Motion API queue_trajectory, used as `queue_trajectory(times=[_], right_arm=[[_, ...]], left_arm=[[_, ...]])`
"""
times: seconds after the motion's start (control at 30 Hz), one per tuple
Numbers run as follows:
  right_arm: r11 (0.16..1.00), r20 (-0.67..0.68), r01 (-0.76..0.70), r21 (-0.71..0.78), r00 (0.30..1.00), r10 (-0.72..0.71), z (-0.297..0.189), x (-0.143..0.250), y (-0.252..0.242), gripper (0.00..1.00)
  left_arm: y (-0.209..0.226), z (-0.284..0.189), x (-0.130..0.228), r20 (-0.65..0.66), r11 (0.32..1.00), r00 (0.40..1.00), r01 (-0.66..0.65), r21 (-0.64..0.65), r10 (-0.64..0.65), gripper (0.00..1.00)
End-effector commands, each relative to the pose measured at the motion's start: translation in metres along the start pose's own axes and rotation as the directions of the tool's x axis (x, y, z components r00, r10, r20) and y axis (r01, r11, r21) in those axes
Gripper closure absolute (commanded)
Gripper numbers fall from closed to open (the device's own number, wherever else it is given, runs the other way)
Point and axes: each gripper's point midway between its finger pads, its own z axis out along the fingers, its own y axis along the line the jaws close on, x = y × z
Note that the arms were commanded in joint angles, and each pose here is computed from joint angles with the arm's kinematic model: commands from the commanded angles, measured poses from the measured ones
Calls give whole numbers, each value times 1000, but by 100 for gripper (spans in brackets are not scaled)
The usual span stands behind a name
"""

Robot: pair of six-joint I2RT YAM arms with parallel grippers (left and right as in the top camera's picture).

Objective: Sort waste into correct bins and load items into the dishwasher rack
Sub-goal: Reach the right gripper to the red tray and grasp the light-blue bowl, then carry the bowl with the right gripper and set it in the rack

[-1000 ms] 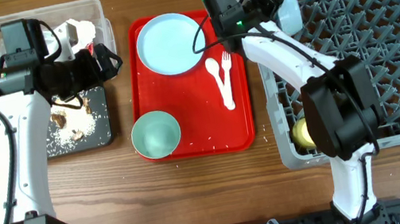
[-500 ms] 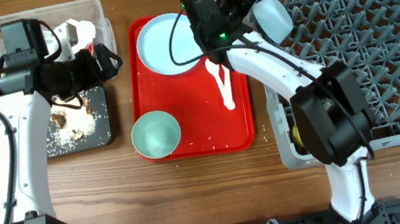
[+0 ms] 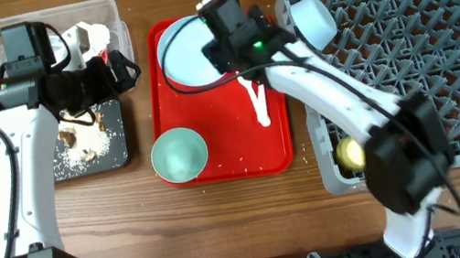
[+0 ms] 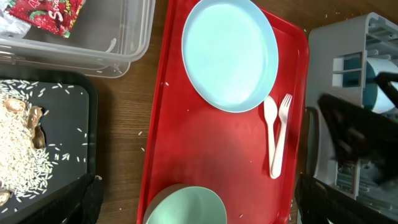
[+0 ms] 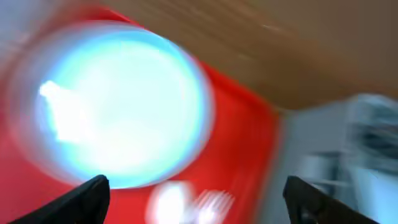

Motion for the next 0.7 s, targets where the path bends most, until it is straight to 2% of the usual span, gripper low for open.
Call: queue_trajectory(times=[0.0, 0.07, 0.13, 0.2, 0.33, 0.43, 0.57, 0.63, 0.67], right_arm=[[838, -121, -266, -477, 964, 237, -43, -6, 82, 0], [783, -226, -339, -521, 940, 257, -49, 9, 95, 0], [769, -311, -388, -507, 915, 257, -50, 26, 100, 3], [777, -378, -421, -467, 890, 256, -44, 43, 106, 19], [788, -528, -534, -305, 784, 326, -21, 83, 121, 31], [793, -633, -568, -220, 702, 327, -7, 119, 143, 47], [815, -694, -553, -174, 656, 296, 4, 148, 155, 58], [820, -697, -549, -161, 652, 299, 8, 152, 154, 66], [823, -694, -546, -158, 654, 301, 9, 152, 153, 73]], left_arm=[[-2, -4, -3, 16, 1000, 1000, -7, 3, 7, 0], [-2, -4, -3, 16, 1000, 1000, -7, 3, 7, 0], [-2, -4, -3, 16, 1000, 1000, -7, 3, 7, 0], [-2, -4, -3, 16, 1000, 1000, -7, 3, 7, 0], [-2, -4, -3, 16, 1000, 1000, -7, 3, 7, 0], [-2, -4, -3, 16, 1000, 1000, -7, 3, 7, 0], [-2, -4, -3, 16, 1000, 1000, -7, 3, 7, 0], [-2, -4, -3, 16, 1000, 1000, -7, 3, 7, 0], [-2, -4, -3, 16, 1000, 1000, -7, 3, 7, 0]])
